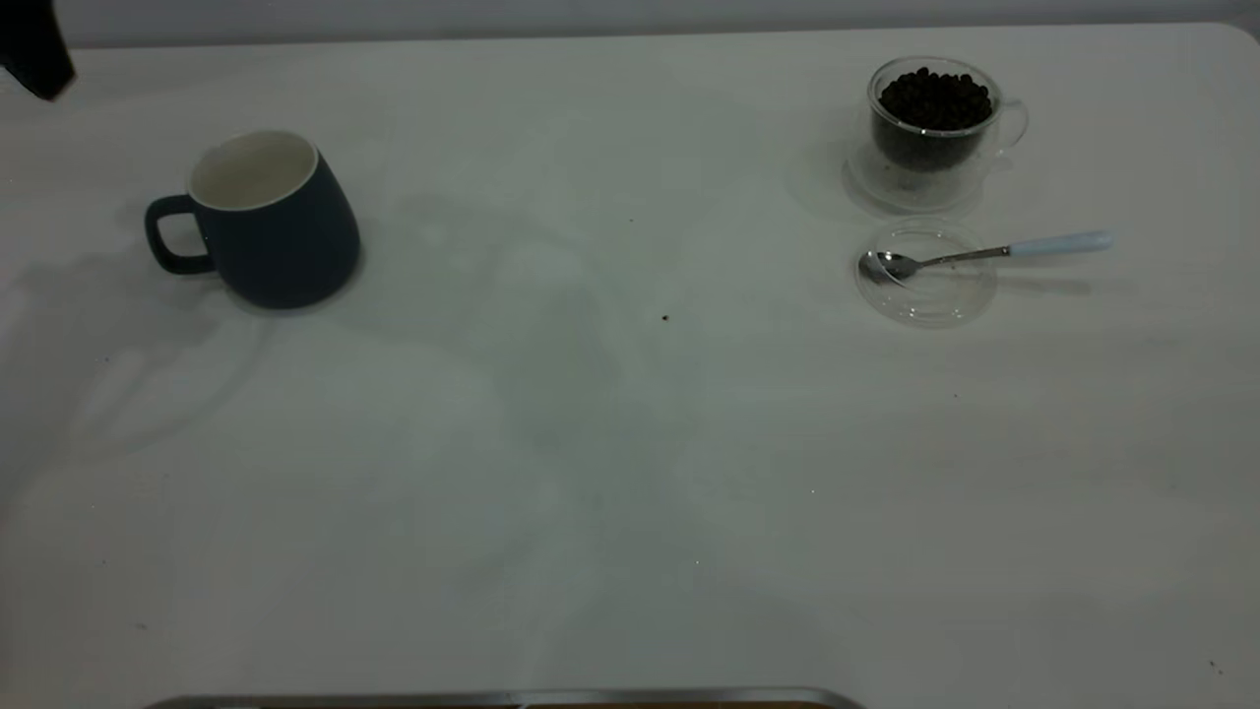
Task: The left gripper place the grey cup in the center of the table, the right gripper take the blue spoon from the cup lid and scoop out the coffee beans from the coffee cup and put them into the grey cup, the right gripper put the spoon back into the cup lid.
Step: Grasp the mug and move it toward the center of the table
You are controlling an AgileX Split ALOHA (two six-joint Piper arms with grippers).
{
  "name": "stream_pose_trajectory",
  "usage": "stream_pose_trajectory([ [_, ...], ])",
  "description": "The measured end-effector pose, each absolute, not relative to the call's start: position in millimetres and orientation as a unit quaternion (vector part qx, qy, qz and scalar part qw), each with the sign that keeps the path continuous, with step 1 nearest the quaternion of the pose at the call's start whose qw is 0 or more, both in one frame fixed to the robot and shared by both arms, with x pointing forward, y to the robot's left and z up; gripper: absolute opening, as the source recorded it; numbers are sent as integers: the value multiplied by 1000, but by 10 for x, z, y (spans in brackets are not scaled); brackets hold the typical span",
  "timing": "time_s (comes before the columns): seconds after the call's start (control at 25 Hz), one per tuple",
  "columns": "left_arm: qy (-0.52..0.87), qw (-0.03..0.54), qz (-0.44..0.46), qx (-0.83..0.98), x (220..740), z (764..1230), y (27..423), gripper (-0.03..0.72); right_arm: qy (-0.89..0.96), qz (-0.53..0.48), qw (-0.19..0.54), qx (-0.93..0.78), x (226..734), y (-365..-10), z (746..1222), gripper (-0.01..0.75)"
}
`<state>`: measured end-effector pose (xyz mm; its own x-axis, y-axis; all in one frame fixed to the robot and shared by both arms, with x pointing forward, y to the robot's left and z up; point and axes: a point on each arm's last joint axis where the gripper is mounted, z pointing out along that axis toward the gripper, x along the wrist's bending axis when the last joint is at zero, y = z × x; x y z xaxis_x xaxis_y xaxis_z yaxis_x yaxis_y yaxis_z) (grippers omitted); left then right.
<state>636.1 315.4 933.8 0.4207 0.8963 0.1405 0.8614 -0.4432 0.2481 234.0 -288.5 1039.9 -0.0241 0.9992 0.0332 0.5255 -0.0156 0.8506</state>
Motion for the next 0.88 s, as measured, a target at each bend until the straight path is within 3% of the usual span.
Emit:
stream_pose_trajectory([
  [0.2,400,43,117,908,6495,9110,3159,588,619,359,330,616,2340,-2885,10399,575],
  [0.56,261,64,73,961,6557,8713,3071,588,619,359,330,616,2340,-2885,10399,575],
  [0.88,191,59,85,976,6598,8495,3075,588,619,359,330,616,2340,-2885,10399,575],
])
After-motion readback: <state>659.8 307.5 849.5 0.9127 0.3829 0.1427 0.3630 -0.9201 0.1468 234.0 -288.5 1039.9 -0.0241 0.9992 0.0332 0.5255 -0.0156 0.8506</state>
